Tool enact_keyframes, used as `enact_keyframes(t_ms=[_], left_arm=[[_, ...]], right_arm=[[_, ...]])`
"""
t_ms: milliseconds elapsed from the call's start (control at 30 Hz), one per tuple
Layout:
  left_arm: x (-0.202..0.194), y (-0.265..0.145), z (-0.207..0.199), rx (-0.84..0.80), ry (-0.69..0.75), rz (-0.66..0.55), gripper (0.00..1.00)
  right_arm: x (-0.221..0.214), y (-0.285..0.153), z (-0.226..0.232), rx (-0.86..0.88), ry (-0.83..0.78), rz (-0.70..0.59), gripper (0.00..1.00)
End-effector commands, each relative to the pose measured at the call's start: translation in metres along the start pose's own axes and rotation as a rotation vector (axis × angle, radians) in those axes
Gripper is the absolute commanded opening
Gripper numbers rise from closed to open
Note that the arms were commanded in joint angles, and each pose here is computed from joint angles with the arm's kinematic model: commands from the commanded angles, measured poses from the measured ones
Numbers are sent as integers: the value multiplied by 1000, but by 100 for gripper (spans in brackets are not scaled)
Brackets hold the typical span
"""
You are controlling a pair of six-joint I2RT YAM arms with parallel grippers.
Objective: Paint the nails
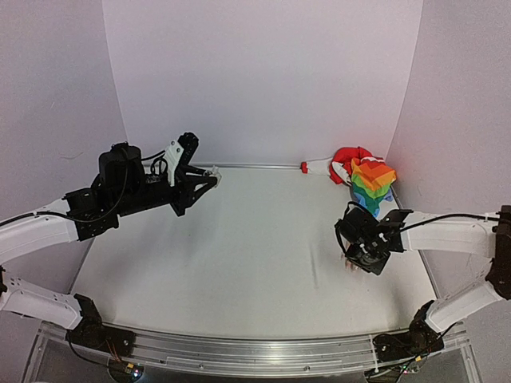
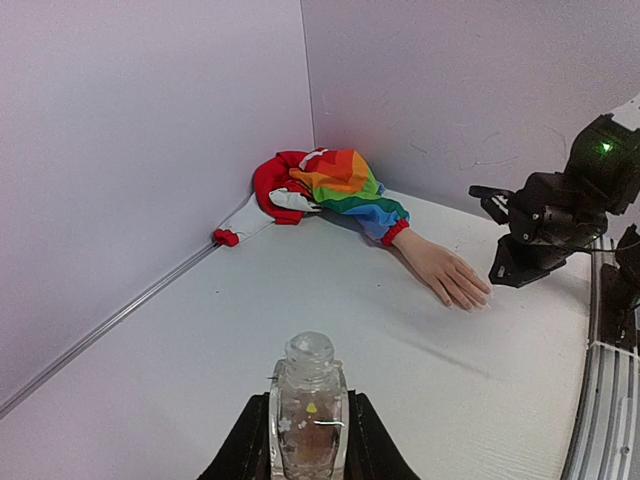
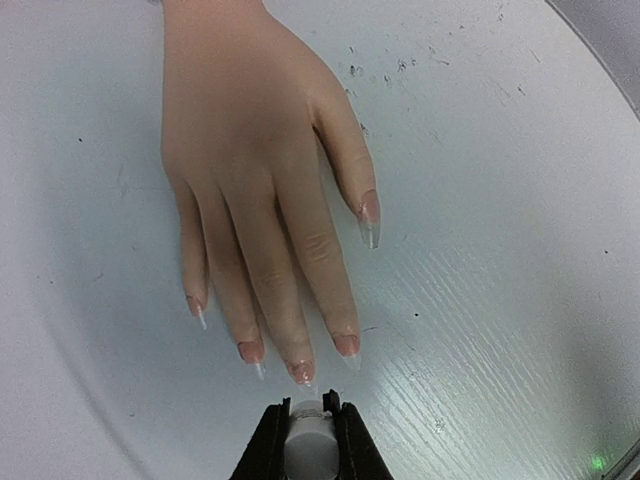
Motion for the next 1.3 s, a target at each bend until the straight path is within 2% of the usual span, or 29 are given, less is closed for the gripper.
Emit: enact_keyframes(t_ms=[0,100,233,333,467,600,700,833,1000,1267], left_arm=[[17,-7,4,12,18,-58,0],[13,-5,2,1,23,-50,0],[6,2,-11,-91,37,-46,0],[3,2,-25,-187,51,-76,0],[3,-7,-38,-257,65,-174,0],[1,-12,-48,-308,57,-244,0],[-1,-14,-55,-357,54,-281,0],[-6,-13,-67,-414,69,-291,0],[-13,-7,-75,-424,84,-259,0],[-15,-2,-77,-436,81,-219,0]], right_arm=[[8,-12,-10,3,4,-22,0],[12,-20,-8,37,-21,-25,0],[25,-45,14,193,-148,-42,0],[30,-83,43,458,-270,-32,0],[30,-146,79,858,-432,-19,0],[26,-207,107,1125,-576,34,0],[14,-247,128,1263,-682,49,0],[-7,-283,158,1360,-787,65,0],[-39,-304,196,1422,-868,132,0],[-60,-323,214,1474,-928,144,0]])
Point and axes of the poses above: each gripper's point midway between its finger pads, its own y axis out along the fingers, its own z axis along the line the jaws close on, x = y × z, the point moved 4 cm from there along -y, back along the fingers, and after that the axes turned 8 degrees about y, right-handed, at the moved point
